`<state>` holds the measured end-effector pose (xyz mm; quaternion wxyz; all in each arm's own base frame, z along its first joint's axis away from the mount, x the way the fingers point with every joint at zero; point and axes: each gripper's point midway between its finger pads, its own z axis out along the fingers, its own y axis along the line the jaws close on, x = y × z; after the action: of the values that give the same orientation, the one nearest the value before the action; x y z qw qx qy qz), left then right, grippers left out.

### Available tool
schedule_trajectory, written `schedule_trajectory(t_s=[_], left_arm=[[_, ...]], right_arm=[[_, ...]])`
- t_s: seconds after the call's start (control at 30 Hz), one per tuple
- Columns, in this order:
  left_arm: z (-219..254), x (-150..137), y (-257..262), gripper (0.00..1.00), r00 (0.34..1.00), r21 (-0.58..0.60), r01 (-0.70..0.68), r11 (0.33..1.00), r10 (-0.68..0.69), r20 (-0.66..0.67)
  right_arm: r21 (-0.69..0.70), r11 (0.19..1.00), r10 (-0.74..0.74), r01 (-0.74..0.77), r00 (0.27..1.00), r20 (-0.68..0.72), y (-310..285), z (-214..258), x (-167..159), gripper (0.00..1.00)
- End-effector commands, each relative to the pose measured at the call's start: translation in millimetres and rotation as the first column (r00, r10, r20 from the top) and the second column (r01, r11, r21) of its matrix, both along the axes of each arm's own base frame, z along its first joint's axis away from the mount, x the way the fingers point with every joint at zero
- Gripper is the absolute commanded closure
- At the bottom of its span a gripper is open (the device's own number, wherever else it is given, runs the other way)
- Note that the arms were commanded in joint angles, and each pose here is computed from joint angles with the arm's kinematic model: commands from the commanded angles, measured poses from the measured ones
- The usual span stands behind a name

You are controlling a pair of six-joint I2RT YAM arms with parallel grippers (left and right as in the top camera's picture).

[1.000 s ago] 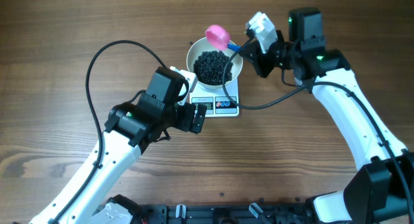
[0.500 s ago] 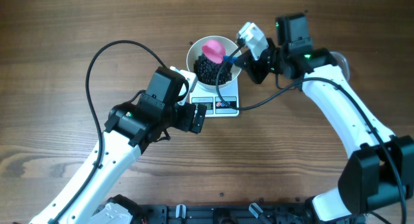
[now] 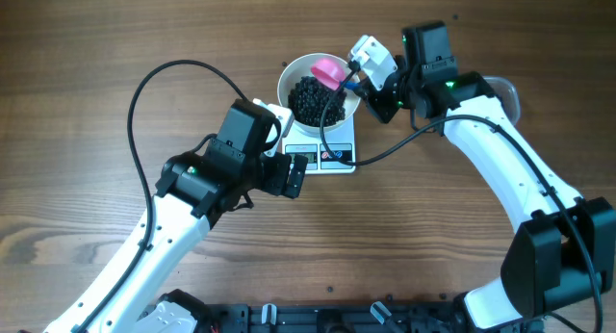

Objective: Scoop item into bowl and weigh 150g on scale
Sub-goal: 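Tip the scoop to pour beans into the white bowl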

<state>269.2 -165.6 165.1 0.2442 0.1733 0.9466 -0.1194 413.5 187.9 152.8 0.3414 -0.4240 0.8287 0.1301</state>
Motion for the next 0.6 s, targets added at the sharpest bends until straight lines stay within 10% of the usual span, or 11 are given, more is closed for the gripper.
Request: schedule_trajectory(t_s=[0.0,0.57], left_arm=[[9.7,2.7,-2.1,0.00,0.999,-0.009,0.021,1.000,-0.020,0.027],[9.7,2.7,-2.1,0.00,0.999,-0.009,0.021,1.000,-0.021,0.027]], right_arm=[[-0.025,1.000,0.010,-0.010,1.000,0.009,0.7,-11.1,7.4,0.95],[0.005,0.999,0.036,-0.036,0.999,-0.023,6.6,-14.4,1.4,0.96]])
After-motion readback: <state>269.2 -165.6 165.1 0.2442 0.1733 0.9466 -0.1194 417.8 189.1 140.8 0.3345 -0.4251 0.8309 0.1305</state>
